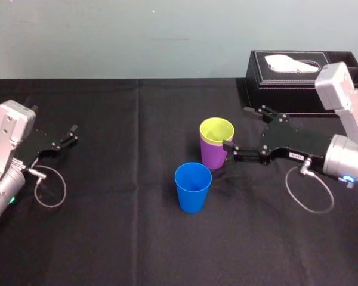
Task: Stack the three plastic cups sequentially using one hand.
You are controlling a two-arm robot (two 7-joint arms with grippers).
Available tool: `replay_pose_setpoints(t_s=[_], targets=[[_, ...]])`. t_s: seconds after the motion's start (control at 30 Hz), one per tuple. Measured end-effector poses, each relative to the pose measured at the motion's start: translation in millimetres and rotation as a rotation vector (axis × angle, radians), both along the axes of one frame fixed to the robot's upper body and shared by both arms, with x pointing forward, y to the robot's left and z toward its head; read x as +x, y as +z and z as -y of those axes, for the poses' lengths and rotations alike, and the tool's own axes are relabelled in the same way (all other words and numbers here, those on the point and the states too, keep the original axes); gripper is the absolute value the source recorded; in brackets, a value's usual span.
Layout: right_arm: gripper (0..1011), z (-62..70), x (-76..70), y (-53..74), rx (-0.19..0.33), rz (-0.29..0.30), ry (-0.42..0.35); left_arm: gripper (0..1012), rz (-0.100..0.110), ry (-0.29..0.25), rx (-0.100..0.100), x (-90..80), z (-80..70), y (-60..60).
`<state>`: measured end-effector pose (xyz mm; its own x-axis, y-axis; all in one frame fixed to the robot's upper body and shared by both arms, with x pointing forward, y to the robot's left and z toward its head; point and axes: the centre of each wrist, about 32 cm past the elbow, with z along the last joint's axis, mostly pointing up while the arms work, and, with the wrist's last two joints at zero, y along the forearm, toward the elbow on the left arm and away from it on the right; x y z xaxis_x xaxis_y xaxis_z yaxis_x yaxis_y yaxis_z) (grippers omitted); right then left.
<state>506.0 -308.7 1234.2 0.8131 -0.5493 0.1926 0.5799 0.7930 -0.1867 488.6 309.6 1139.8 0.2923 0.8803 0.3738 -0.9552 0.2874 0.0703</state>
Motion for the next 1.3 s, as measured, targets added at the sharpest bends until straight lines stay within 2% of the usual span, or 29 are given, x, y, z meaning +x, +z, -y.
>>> replay_pose_setpoints(t_s=[0.33,0.67,1.0,1.3], targets=[[1003,10.3,-19.2,-8.2,-0.014,-0.019,0.021,1012,0.000,0.000,0.000,0.0,0.0,0.0],[1003,15.2,-29.5,-20.4,-0.022,-0.051,0.035,1012,0.000,0.000,0.000,0.0,0.0,0.0],[1003,13.7,-34.8,-30.9,-0.038,-0.081,0.060,1011,0.000,0.000,0.000,0.0,0.0,0.0],[1003,6.3,-29.3,-50.3,-0.023,-0.131,0.080,1011,0.000,0.000,0.000,0.0,0.0,0.0]])
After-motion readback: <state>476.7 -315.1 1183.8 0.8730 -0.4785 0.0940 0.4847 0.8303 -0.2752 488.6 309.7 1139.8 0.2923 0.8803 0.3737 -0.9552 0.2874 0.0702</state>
